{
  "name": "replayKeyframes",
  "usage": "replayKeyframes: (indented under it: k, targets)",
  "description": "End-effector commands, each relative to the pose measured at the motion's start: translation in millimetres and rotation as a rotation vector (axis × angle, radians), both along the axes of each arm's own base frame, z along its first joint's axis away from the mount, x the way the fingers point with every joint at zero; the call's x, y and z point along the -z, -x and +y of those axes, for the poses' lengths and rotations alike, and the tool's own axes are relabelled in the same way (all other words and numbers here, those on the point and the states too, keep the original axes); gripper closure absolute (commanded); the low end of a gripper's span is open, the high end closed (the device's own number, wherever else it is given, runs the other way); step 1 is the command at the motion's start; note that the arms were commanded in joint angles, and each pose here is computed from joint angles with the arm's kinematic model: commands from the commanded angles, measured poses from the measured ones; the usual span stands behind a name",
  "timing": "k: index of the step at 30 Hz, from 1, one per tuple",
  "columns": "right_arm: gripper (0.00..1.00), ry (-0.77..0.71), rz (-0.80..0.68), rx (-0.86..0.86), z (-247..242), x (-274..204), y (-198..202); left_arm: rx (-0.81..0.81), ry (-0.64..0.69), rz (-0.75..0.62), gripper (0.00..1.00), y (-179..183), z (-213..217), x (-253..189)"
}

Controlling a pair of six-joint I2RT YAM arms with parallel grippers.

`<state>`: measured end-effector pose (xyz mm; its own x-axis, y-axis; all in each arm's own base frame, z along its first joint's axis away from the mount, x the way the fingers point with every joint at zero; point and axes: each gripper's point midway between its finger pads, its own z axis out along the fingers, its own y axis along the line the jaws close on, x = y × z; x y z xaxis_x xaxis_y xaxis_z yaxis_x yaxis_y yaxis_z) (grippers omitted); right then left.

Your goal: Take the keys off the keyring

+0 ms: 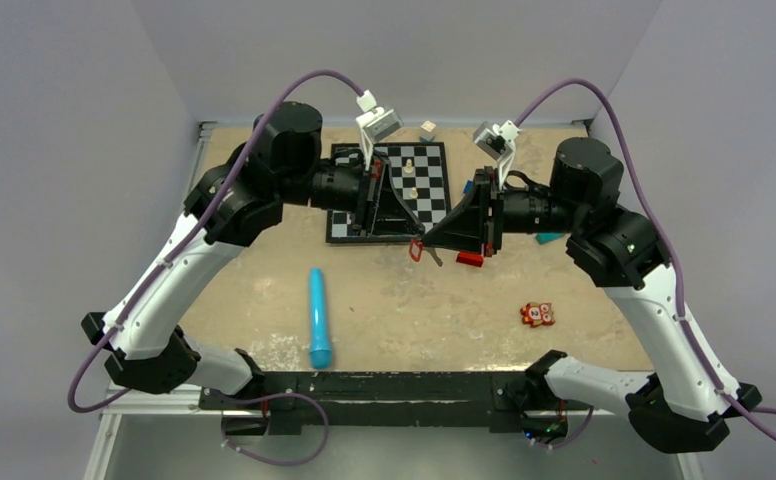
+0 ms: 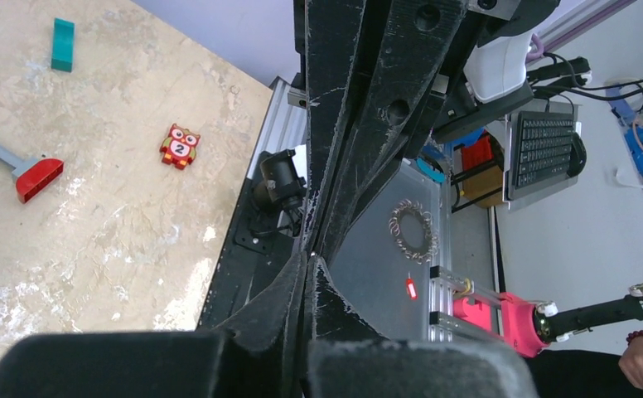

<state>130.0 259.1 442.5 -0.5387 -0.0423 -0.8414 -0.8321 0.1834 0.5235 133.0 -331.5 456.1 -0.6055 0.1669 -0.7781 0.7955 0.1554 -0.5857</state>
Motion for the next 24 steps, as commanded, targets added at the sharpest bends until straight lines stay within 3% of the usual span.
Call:
replayKeyframes:
  k: [1,24]
  targets:
    - [1.00,-0.034,-0.081,-0.002,-1,-18,1,0.014,0.036,-0.022,1.00,6,0,-15]
    - [1.00,-0.064,-0.089,0.102,-3,-21,-13,0.094,-0.013,0.009,1.00,23,-12,-7]
